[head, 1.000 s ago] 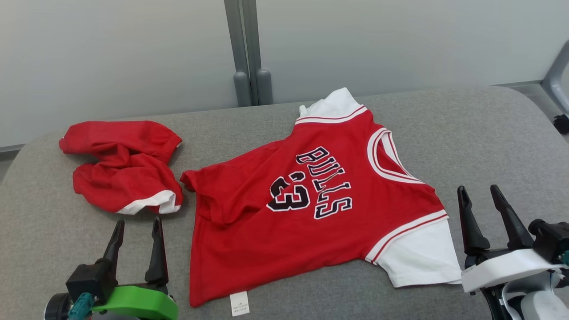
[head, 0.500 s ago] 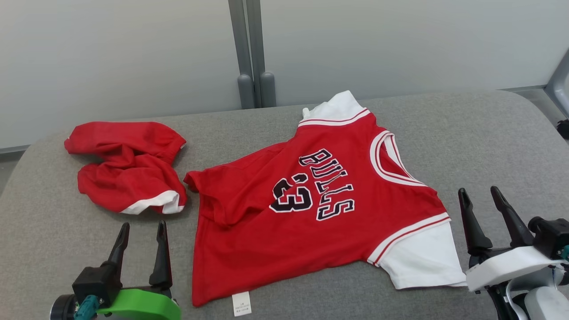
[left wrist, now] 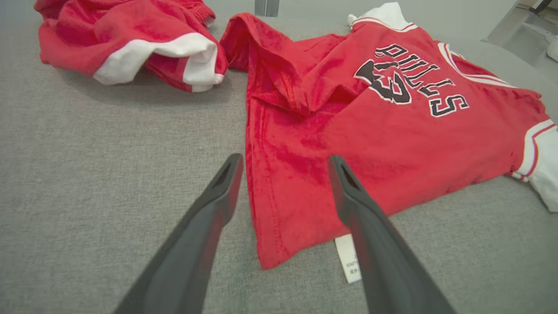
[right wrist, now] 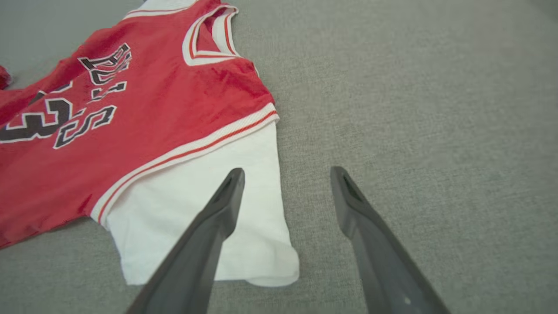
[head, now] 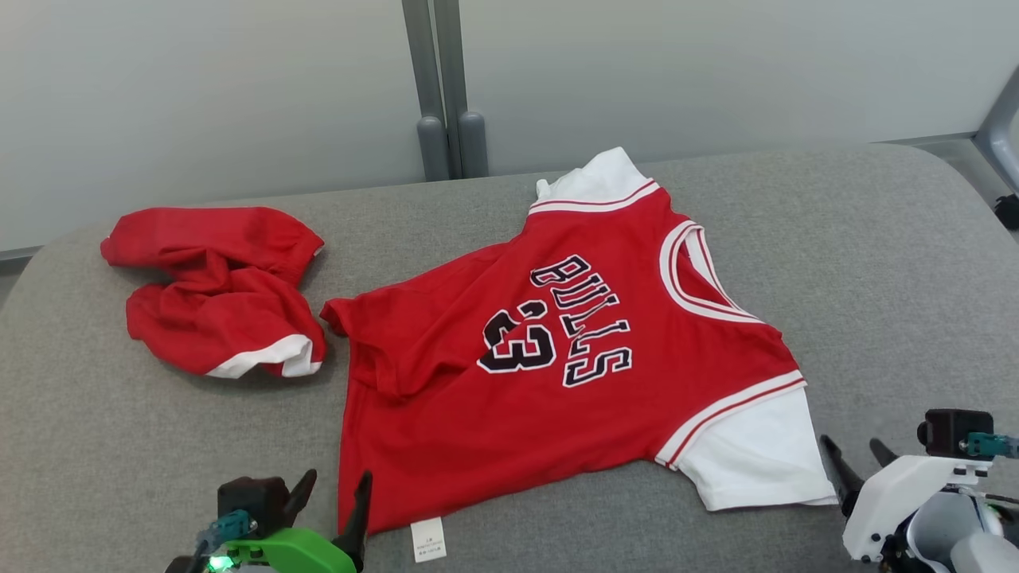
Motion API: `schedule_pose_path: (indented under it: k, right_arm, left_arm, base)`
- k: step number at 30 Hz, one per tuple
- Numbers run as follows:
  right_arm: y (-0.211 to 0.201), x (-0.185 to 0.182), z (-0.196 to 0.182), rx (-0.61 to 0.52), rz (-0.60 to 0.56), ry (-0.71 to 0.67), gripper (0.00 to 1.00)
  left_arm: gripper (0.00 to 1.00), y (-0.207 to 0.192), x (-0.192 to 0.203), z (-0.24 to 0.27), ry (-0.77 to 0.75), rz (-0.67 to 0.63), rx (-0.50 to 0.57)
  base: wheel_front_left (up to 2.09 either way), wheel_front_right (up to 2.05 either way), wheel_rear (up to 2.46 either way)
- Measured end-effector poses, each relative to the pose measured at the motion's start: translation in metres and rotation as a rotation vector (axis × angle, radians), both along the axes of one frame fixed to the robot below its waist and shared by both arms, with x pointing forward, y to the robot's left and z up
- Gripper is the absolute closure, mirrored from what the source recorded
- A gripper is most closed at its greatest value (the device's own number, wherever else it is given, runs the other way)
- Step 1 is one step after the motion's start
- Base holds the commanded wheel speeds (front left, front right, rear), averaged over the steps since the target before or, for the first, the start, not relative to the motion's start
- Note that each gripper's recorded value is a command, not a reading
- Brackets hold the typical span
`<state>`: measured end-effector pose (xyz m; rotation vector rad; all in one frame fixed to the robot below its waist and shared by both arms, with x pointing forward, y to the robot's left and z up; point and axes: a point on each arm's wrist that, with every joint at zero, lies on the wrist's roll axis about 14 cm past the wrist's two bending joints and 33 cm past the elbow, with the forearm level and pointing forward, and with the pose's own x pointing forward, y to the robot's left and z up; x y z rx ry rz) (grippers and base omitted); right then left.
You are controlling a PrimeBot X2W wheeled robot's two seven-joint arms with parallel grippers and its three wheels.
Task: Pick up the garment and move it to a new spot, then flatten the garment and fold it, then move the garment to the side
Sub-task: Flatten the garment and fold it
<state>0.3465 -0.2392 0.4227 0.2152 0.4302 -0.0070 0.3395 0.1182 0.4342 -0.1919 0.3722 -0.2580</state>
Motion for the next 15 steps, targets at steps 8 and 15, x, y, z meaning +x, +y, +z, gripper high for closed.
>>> schedule_pose_path:
  k: [8, 15]
  right_arm:
    - [0.012, -0.014, -0.047, 0.069, 0.008, 0.212, 0.0]
    - [0.022, -0.01, -0.057, 0.1, 0.032, 0.246, 0.0]
  left_arm:
    - [0.0, -0.006, -0.01, -0.029, 0.143, -0.04, 0.014]
    - [0.0, -0.006, -0.01, -0.046, 0.221, -0.048, 0.027]
  base:
    - [0.0, 0.0, 0.0]
    - [0.0, 0.0, 0.0]
